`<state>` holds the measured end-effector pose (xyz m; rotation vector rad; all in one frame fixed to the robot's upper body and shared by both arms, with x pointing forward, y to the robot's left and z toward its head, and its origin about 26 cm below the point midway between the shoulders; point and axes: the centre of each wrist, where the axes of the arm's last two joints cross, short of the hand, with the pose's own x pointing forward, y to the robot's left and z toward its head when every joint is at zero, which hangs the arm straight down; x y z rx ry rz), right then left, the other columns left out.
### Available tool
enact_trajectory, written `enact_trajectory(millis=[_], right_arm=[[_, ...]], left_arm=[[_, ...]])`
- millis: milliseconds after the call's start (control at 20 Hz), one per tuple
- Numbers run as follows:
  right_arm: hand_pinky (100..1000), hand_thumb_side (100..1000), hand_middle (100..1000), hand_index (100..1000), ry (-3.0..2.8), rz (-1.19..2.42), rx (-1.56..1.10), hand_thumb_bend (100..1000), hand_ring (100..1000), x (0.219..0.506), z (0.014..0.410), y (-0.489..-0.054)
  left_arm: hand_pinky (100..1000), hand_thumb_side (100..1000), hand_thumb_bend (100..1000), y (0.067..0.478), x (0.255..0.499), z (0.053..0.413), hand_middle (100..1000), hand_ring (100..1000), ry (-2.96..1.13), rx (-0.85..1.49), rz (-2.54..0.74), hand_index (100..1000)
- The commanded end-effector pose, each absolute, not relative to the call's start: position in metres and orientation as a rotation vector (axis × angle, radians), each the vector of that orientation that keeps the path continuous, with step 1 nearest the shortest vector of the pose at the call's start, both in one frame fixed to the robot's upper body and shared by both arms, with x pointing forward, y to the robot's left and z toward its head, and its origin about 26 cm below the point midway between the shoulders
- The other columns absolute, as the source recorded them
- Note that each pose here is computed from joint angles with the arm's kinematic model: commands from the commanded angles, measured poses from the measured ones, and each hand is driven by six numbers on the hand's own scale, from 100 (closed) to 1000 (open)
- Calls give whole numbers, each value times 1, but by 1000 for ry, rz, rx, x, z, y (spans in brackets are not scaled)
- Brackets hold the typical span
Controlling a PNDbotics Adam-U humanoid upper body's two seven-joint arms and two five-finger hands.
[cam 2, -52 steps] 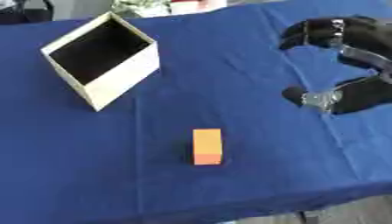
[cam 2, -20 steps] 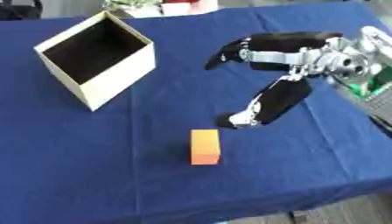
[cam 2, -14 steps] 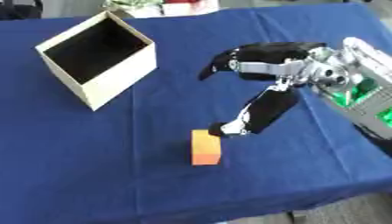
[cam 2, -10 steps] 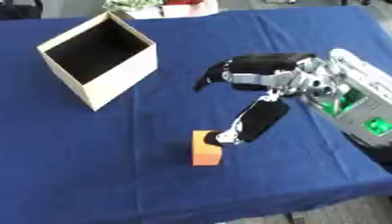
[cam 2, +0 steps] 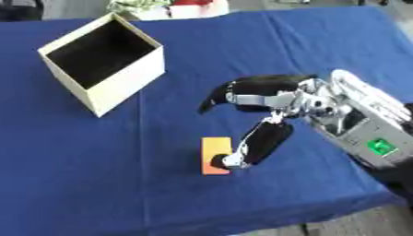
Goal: Pick up objects on the table and place them in the box.
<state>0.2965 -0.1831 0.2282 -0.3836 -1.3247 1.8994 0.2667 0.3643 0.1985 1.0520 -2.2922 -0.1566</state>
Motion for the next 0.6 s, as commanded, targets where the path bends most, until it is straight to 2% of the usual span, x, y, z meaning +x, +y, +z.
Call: enact_trajectory(millis=[50,600], right_arm=[[899,513,871,929,-1354,1900,-456,424,947,294,231,-183],[899,514,860,923,-1313,1886,-494,430,947,290,215,-179]], left_arm=[[702,811,776,364,265,206,713,654,-2310,1066,-167,821],[700,822,763,363,265,203,709,649,-2309,1051,-138,819]])
